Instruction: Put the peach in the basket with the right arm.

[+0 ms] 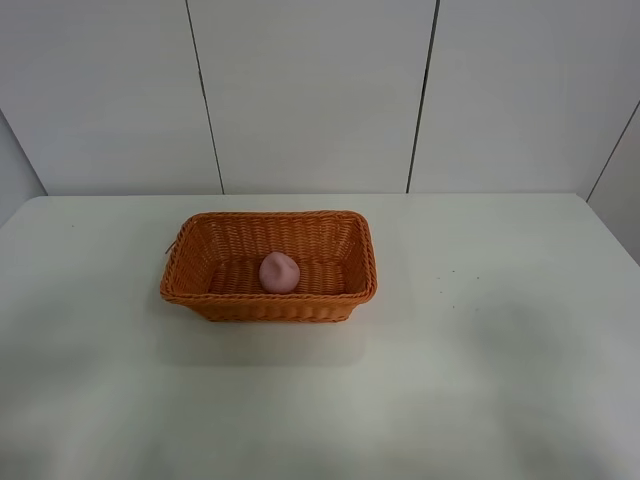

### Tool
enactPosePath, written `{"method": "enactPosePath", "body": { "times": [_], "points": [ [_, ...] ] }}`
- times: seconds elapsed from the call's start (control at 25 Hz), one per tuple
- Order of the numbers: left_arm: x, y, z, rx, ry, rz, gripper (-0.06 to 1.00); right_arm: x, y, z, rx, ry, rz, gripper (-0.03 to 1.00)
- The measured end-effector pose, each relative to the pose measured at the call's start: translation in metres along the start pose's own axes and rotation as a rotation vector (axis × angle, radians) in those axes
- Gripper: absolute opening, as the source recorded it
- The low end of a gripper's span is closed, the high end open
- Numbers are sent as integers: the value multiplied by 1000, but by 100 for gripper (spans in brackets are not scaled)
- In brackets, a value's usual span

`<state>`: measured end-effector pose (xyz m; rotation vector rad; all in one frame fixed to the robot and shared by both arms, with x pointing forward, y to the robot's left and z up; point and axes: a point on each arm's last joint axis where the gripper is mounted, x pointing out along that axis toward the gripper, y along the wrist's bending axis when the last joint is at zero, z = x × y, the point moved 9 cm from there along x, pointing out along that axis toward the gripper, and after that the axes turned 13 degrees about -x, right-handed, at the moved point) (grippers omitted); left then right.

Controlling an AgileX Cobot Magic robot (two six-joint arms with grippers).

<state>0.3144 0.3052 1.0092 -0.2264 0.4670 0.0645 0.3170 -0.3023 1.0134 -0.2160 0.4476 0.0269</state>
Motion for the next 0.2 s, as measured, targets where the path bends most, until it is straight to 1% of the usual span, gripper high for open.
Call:
{"method": "enactPosePath", "body": {
  "times": [0.2],
  "points": [
    [0, 0, 0, 0, 0, 0, 99, 0, 0, 0, 0, 0, 0, 64]
  ]
}}
